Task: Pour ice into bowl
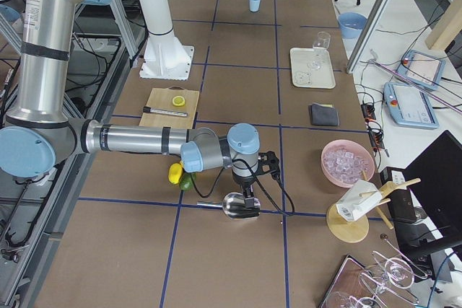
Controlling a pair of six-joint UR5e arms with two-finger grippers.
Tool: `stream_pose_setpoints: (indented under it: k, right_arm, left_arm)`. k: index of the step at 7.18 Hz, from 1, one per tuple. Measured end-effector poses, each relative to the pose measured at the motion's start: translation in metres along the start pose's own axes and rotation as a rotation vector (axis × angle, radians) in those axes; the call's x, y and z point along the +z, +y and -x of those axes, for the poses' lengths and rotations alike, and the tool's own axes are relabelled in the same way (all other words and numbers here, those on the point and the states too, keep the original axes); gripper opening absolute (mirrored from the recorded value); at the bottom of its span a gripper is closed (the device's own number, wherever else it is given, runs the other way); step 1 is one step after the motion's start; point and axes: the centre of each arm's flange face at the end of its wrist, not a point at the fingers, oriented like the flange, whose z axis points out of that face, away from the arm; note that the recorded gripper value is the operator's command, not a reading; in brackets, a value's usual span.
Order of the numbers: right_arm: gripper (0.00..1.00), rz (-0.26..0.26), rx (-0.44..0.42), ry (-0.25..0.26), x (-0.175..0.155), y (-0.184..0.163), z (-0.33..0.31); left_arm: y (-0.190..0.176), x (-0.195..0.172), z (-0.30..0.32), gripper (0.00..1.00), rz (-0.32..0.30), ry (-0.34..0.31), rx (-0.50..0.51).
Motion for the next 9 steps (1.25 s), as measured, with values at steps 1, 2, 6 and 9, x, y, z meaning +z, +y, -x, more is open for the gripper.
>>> stream_pose_setpoints:
  k: [1,2,6,9]
  right_arm:
    - [1.00,0.012,0.008,-0.019,-0.019,0.002,-0.010]
    - [1.00,0.017,0.030,-0.034,-0.032,0.003,-0.019]
    - [1.00,0.018,0.084,-0.073,-0.034,0.005,-0.034]
    - [1.00,0.019,0.103,-0.082,-0.032,0.006,-0.040]
  left_arm:
    - [0.002,0.002,0.023,1.00,0.024,0.018,-0.002]
    - [0.006,-0.001,0.046,1.00,0.048,0.027,-0.012]
    - [0.042,-0.006,0.088,1.00,0.195,0.108,-0.188]
    - [0.064,-0.001,0.087,1.00,0.236,0.154,-0.317]
